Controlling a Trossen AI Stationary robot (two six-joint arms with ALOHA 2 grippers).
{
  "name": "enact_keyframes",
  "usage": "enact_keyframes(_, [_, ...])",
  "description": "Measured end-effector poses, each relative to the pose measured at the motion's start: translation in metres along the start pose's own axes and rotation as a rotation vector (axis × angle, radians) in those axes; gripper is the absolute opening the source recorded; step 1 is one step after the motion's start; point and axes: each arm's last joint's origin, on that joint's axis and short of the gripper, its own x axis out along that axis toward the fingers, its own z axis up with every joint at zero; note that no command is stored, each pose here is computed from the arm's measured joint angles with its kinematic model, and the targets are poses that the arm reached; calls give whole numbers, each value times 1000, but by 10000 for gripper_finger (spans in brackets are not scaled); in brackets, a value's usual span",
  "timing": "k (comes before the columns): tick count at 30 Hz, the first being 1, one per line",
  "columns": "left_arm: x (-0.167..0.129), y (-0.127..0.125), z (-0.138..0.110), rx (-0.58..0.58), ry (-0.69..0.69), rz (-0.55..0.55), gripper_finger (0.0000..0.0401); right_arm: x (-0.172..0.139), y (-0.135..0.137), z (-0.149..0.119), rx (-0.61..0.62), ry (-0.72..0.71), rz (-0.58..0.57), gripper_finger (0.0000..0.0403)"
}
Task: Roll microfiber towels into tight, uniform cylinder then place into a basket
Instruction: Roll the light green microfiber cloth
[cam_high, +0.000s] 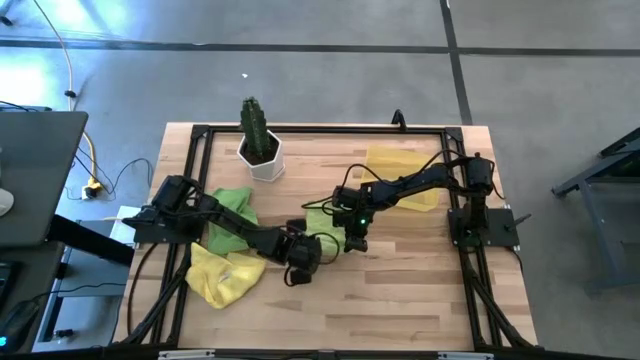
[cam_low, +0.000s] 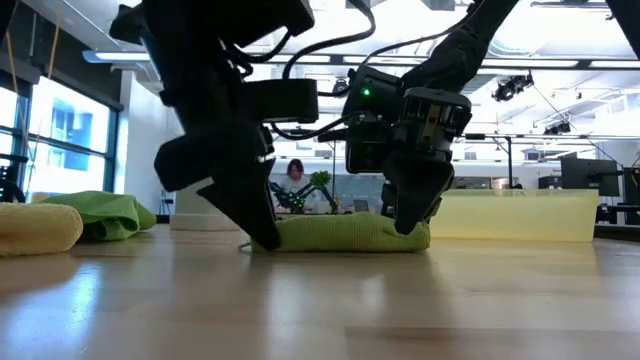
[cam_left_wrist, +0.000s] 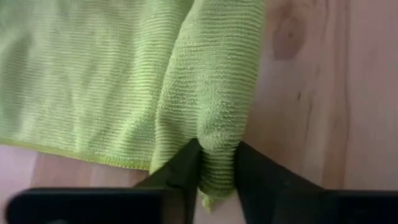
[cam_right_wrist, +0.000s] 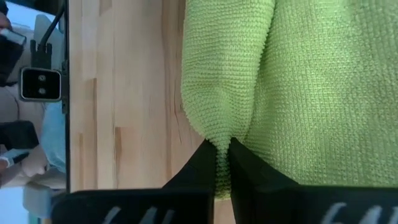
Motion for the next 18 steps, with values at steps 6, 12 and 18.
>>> enact_keyframes(6, [-2, -3, 1, -108, 37, -122, 15, 0, 0, 0, -71, -1, -2, 61])
enact_keyframes(12, [-3, -7, 0, -152, 64, -190, 19, -14, 8, 2, -187, -24, -13, 111])
enact_keyframes(18, [-1, -2, 2, -237, 123, -296, 4, -37, 43, 1, -485, -50, -27, 123])
